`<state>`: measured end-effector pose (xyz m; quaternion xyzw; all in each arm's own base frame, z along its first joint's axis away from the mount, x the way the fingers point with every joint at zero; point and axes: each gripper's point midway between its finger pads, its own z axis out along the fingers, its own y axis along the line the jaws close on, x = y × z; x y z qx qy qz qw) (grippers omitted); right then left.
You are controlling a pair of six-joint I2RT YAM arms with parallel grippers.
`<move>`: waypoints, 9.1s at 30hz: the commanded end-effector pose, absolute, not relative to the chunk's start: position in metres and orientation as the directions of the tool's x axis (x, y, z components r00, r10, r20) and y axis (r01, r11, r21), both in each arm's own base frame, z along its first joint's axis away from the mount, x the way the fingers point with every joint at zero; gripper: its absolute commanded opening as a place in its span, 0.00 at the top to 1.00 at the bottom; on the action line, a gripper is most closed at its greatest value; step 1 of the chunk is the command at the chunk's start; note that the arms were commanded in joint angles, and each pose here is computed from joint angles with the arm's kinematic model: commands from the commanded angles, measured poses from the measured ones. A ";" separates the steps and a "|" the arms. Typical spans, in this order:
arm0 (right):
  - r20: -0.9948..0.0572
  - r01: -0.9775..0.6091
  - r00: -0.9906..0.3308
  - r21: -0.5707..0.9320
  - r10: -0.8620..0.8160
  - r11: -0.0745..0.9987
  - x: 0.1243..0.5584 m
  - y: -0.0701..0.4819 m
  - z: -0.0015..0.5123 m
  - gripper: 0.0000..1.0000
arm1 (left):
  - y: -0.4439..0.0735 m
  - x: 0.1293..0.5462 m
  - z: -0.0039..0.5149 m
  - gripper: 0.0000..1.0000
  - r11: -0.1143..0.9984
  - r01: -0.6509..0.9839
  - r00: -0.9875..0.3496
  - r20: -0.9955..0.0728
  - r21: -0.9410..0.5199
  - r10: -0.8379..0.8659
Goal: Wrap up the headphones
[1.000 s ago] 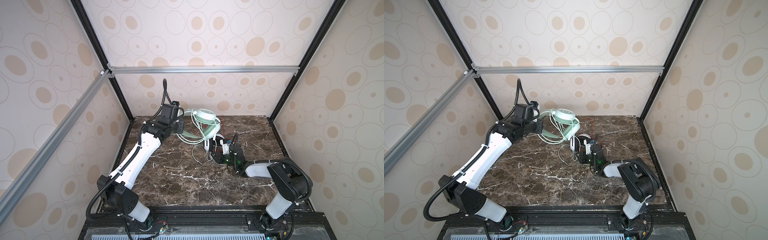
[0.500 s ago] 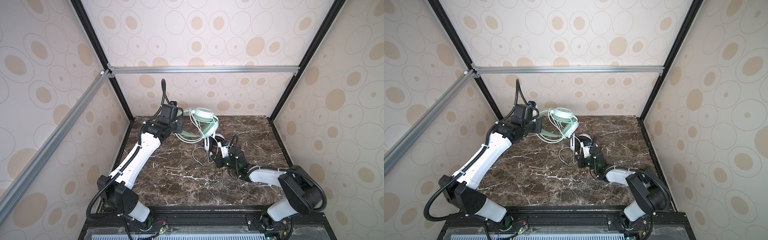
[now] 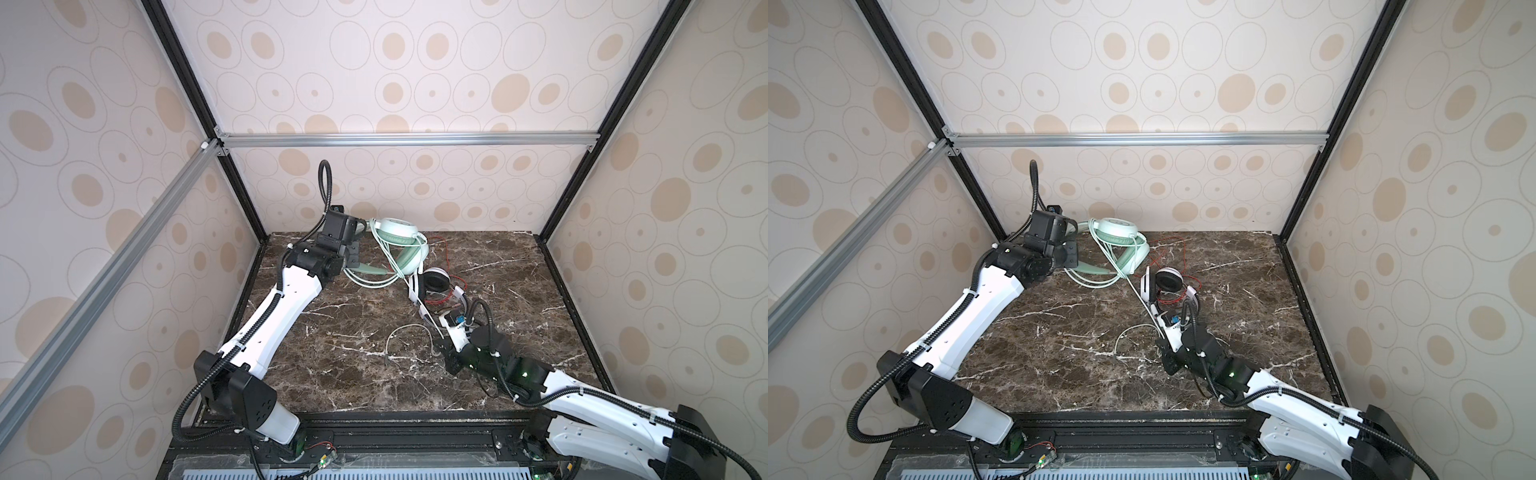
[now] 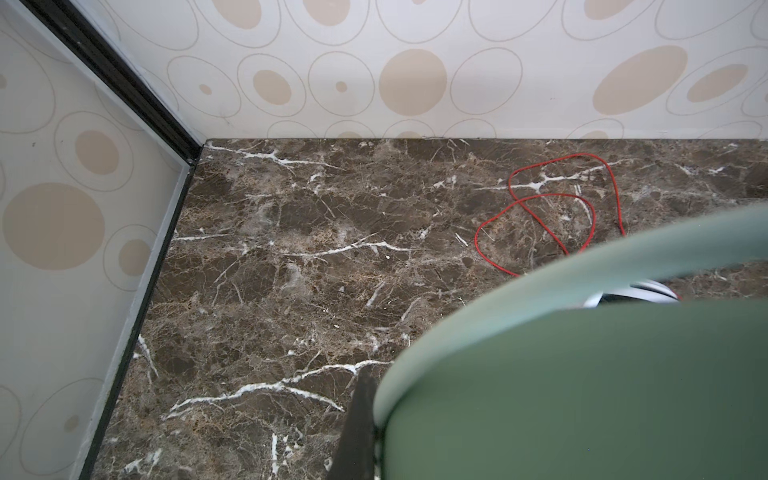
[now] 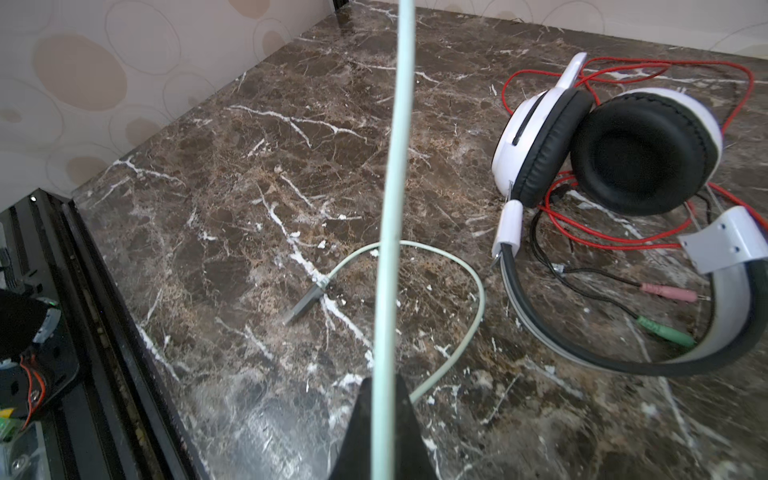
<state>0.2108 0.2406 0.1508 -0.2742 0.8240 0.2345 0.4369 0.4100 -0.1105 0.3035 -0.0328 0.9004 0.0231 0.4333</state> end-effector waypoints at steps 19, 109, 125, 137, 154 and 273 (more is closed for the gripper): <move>-0.639 -0.503 -0.226 -0.570 -0.735 0.650 0.237 0.189 0.307 1.00 | -0.132 0.395 0.269 1.00 0.877 -0.195 -0.633 -0.739 0.440 0.230; -0.908 -0.642 -0.406 0.202 -0.104 0.740 0.379 0.193 0.269 0.30 | -0.272 0.327 0.293 1.00 0.819 0.574 -0.468 -0.807 0.032 0.360; -0.839 -0.550 -0.544 0.329 -0.030 0.767 0.268 0.157 0.165 0.28 | -0.256 0.357 0.361 1.00 0.876 0.481 -0.443 -0.849 0.047 0.288; -0.787 -0.555 -0.576 0.180 -0.219 0.812 0.267 0.176 0.116 0.31 | -0.261 0.359 0.401 1.00 0.868 0.495 -0.407 -0.873 0.036 0.268; -0.856 -0.646 -0.478 0.192 -0.196 0.739 0.309 0.226 0.126 0.24 | -0.268 0.350 0.444 1.00 0.849 0.527 -0.342 -0.906 0.036 0.251; -0.589 -0.619 -0.226 -0.528 -0.776 0.581 0.194 0.212 0.200 1.00 | -0.136 0.426 0.398 1.00 0.947 -0.243 -0.450 -0.889 0.209 0.080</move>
